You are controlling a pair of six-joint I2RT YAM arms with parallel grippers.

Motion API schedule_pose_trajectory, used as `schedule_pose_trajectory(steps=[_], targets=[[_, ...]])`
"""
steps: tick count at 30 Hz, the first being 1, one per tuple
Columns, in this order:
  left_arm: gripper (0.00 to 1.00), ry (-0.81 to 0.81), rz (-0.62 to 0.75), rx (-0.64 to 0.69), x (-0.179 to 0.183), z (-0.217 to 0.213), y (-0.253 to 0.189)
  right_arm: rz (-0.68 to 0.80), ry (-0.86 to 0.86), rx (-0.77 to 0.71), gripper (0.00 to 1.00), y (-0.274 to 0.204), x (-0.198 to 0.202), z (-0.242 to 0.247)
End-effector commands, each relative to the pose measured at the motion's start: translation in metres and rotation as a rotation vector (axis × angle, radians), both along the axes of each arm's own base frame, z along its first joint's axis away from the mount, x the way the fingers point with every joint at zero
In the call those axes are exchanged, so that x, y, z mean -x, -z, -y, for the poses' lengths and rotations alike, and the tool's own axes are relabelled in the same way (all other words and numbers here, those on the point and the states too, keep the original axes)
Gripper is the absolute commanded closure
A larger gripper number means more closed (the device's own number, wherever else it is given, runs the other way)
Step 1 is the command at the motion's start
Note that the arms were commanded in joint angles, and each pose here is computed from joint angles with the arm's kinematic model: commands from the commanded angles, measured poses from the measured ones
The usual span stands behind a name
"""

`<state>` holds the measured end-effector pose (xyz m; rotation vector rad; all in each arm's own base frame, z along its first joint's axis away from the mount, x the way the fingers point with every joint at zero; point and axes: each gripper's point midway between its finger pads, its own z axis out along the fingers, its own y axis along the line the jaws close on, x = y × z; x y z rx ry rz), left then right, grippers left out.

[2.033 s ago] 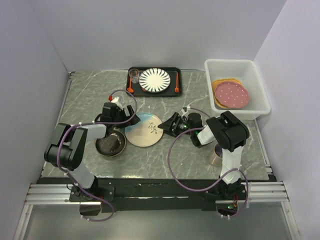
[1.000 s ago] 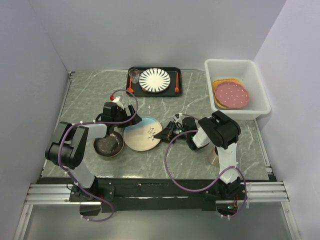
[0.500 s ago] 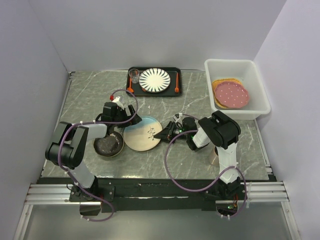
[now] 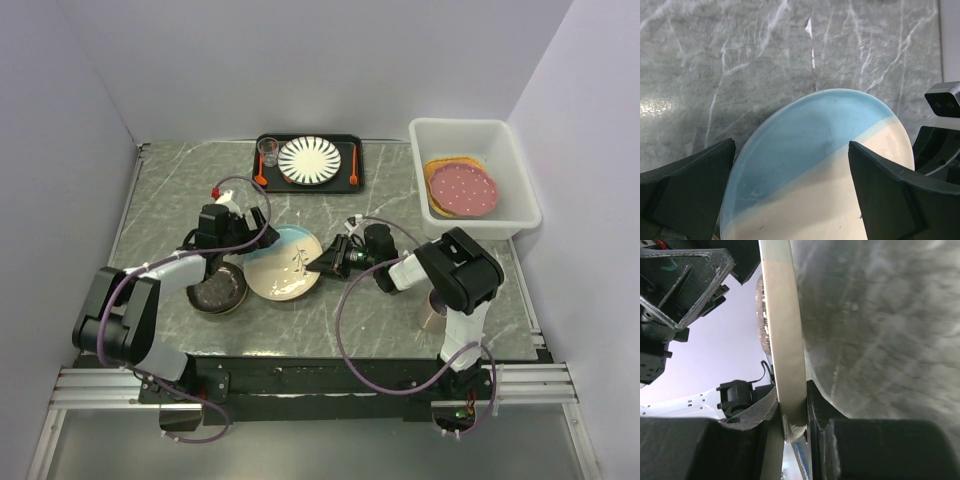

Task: Place the plates into the plastic bin on the countertop
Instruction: Pick up the plate at the center of the board.

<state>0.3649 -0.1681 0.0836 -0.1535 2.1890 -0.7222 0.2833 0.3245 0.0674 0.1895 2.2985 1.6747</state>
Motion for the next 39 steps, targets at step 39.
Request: schedule_pose_trajectory(steps=[39], targets=[[0.01, -0.016, 0.117, 0.072, -0.004, 0.009, -0.055, 0.419, 0.413, 0.143, 1.00, -0.158, -0.067, 0.185]])
